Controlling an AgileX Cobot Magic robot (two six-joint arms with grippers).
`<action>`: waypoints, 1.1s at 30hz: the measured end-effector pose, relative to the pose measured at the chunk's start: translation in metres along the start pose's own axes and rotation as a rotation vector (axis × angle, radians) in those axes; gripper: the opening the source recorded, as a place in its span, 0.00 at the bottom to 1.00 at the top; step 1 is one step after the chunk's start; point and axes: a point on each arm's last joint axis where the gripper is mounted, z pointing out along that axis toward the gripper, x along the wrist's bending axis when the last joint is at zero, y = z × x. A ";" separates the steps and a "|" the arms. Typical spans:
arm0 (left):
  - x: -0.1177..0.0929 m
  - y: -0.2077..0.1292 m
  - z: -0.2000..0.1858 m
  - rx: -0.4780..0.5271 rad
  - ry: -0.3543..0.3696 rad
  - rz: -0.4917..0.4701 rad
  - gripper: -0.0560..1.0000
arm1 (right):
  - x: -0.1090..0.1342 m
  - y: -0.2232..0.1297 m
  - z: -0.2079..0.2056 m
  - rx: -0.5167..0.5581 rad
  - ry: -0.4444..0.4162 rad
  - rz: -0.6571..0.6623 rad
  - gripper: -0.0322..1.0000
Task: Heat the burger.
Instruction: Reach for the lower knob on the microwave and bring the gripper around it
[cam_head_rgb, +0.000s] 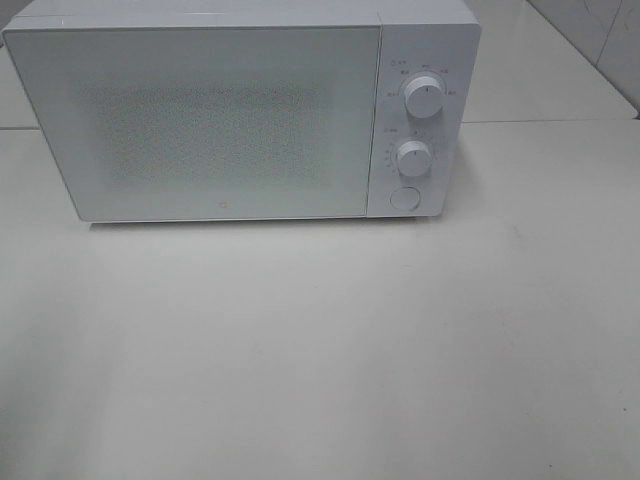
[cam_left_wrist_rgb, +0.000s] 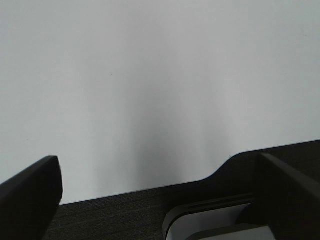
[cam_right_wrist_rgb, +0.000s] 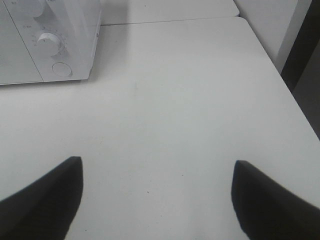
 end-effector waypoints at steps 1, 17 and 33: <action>0.000 0.000 0.000 0.000 0.000 0.000 0.97 | 0.000 0.000 0.000 0.000 0.000 0.000 0.77; 0.001 -0.034 -0.044 -0.358 0.102 -0.086 0.97 | 0.000 0.000 0.000 0.000 0.000 0.000 0.77; -0.007 -0.062 -0.065 -0.584 0.179 -0.115 0.97 | 0.000 0.000 0.000 0.000 0.000 0.000 0.77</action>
